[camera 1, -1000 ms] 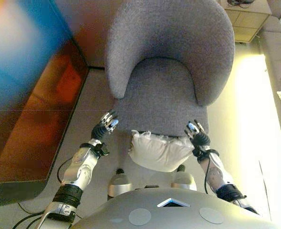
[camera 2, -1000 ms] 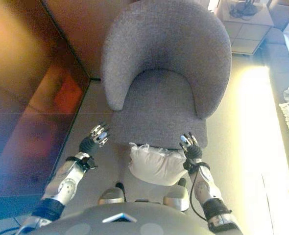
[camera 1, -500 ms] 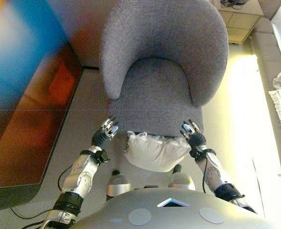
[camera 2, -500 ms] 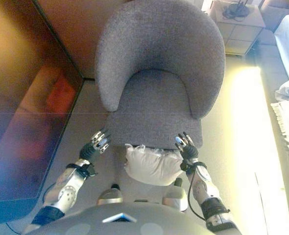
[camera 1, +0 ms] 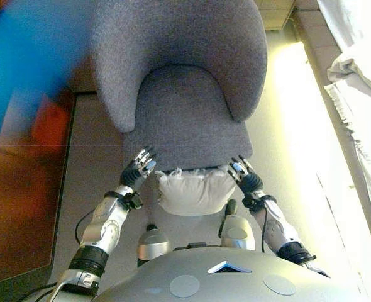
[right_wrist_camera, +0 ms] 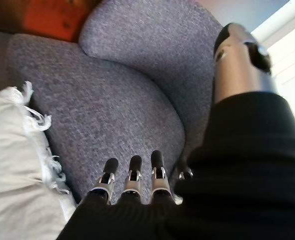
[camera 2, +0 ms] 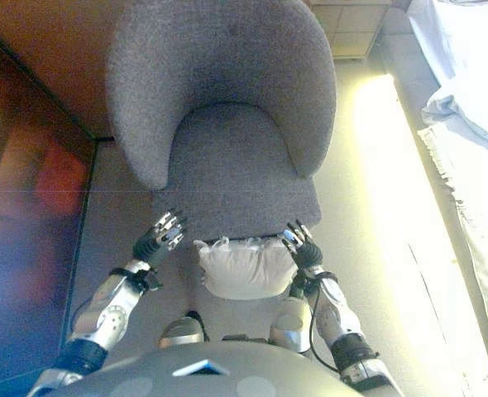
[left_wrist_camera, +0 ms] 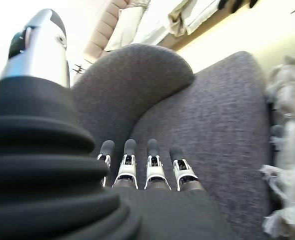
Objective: Pick up the cushion and take it to the sofa
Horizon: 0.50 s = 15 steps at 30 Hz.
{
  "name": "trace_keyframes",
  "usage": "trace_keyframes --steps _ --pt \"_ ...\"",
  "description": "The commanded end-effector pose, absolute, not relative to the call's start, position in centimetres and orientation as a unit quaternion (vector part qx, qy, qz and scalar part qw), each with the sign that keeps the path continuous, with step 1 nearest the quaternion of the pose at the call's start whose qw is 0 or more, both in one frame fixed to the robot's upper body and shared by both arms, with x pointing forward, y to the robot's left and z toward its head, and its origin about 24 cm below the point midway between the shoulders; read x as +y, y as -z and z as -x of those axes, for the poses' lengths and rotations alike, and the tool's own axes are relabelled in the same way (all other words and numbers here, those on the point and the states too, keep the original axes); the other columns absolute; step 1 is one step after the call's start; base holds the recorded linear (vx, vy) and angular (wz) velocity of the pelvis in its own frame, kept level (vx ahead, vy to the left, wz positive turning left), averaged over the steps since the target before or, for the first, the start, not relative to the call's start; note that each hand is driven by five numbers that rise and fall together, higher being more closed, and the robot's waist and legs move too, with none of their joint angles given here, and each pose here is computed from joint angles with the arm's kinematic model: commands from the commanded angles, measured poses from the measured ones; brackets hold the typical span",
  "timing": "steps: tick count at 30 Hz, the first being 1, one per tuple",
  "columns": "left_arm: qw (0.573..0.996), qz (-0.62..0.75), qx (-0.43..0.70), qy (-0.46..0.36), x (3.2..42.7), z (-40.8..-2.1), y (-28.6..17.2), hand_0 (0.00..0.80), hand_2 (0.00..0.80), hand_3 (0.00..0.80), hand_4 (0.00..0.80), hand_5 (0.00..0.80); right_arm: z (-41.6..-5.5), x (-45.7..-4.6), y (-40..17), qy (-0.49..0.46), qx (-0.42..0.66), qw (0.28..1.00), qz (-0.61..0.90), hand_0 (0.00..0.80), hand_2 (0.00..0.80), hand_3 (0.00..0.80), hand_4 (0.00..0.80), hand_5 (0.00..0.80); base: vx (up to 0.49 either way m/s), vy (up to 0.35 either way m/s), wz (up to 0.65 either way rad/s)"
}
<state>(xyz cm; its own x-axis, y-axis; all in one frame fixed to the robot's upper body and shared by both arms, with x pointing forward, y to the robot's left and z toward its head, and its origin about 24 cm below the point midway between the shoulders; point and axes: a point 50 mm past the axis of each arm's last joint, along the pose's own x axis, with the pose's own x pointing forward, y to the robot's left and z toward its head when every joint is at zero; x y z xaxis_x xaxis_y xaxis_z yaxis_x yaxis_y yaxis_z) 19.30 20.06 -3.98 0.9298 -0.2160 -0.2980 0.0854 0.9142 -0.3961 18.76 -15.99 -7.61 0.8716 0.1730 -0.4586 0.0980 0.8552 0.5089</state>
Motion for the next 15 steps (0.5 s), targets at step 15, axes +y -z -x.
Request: trace_keyframes --steps 15 --pt "0.971 0.207 0.102 0.061 20.5 -20.7 1.8 0.0 0.0 0.0 0.0 0.0 -21.5 -15.6 4.5 -0.061 0.184 0.946 -0.259 0.0 0.0 0.0 0.0 0.0 0.025 0.084 -0.14"
